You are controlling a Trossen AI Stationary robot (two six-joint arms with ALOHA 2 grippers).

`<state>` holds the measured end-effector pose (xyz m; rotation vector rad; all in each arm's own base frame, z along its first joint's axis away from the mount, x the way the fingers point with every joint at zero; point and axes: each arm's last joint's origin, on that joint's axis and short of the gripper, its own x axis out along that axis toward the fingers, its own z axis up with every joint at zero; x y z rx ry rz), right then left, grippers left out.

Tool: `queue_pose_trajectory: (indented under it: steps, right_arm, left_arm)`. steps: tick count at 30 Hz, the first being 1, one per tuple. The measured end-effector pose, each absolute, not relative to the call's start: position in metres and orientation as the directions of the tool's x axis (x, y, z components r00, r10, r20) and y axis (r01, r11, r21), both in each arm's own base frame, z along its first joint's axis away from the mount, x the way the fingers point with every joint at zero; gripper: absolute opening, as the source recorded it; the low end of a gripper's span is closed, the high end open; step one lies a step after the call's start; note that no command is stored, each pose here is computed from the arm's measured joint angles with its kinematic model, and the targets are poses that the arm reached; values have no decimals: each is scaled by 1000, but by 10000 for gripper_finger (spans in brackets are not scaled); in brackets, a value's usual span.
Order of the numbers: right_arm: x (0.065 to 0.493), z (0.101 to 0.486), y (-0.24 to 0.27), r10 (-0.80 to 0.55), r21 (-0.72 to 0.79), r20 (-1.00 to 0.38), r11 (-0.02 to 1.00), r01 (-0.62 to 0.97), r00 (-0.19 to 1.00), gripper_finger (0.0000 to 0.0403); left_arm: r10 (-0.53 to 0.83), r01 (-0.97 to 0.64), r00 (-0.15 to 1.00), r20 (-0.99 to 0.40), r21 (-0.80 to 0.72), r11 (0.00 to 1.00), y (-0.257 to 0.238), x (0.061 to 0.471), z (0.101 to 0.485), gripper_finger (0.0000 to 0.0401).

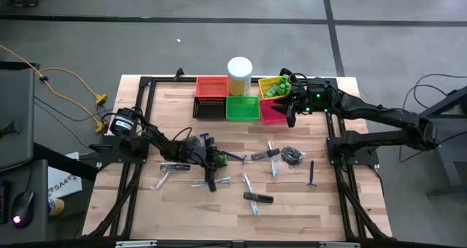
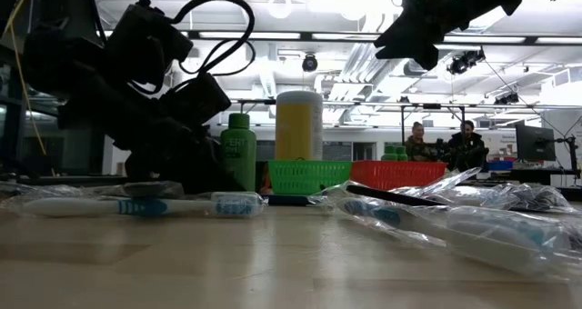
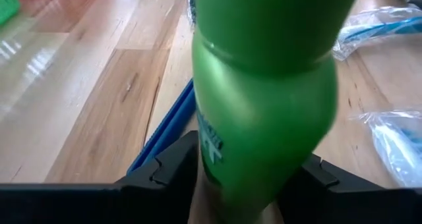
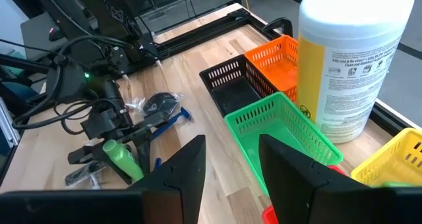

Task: Pick & Place Travel size toiletries
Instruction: Put the green shampoo into the yellow bin

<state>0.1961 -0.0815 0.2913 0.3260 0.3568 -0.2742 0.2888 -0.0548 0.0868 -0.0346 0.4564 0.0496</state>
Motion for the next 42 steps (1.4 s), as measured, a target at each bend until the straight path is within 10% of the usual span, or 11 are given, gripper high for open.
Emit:
queue_pose_trajectory:
  steps: [7, 25, 42]
  right_arm:
    - [196, 291, -81, -203, 259, -387, 912, 317, 900, 135]
    - [212, 294, -71, -161, 249, -311, 937, 244, 937, 140]
    - [271, 266, -74, 46, 68, -196, 997, -34, 980, 240]
  left_arm:
    - [43, -58, 896, -442, -21, 998, -55, 289, 87, 85]
    - [146, -130, 886, -440, 67, 989, -24, 298, 165, 84]
    - [205, -89, 839, -504, 245, 965, 47, 331, 247, 84]
